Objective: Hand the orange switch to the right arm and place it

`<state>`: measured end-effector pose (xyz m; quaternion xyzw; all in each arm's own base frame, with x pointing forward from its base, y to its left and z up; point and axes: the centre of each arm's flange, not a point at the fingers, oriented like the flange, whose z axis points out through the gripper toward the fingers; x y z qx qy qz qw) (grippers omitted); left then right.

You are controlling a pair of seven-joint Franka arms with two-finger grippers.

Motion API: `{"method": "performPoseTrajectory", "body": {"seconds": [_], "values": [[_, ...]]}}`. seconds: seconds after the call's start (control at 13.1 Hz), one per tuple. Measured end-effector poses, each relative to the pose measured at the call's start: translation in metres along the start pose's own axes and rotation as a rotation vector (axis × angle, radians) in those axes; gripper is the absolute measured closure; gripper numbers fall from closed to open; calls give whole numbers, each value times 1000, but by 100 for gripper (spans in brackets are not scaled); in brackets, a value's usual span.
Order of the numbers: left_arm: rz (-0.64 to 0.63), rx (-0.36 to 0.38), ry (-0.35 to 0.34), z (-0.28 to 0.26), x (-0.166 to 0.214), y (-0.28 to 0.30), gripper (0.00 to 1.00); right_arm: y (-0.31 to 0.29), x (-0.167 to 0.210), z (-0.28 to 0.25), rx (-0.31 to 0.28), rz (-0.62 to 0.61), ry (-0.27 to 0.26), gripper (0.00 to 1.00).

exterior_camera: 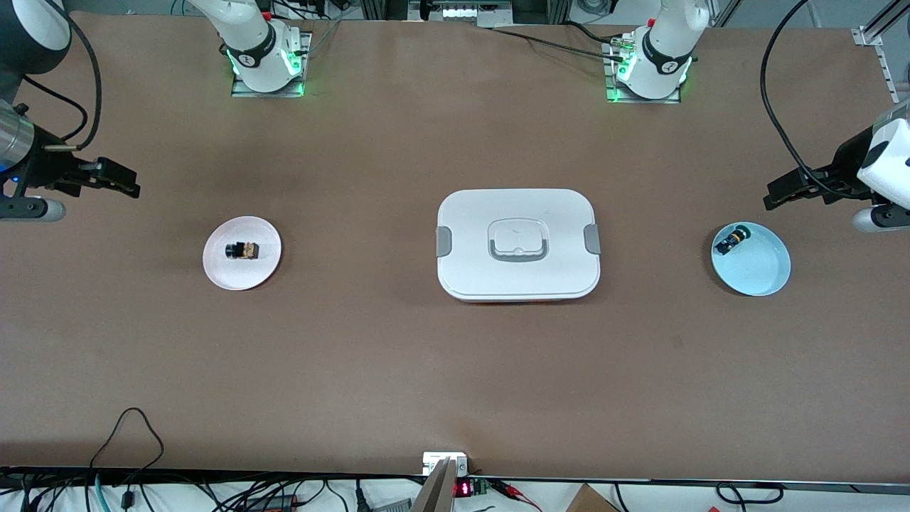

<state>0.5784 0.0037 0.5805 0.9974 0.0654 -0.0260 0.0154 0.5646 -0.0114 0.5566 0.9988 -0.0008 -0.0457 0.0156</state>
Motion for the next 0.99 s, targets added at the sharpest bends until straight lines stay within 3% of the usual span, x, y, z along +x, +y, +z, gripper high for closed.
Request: {"method": "performPoseTrajectory", "body": {"seconds": [0.46, 0.99], "values": [[1, 0, 0, 0, 0, 1, 0, 2, -18, -34, 0, 3, 10, 0], [23, 15, 2, 0, -2, 13, 0, 0, -16, -34, 15, 6, 11, 0]]}}
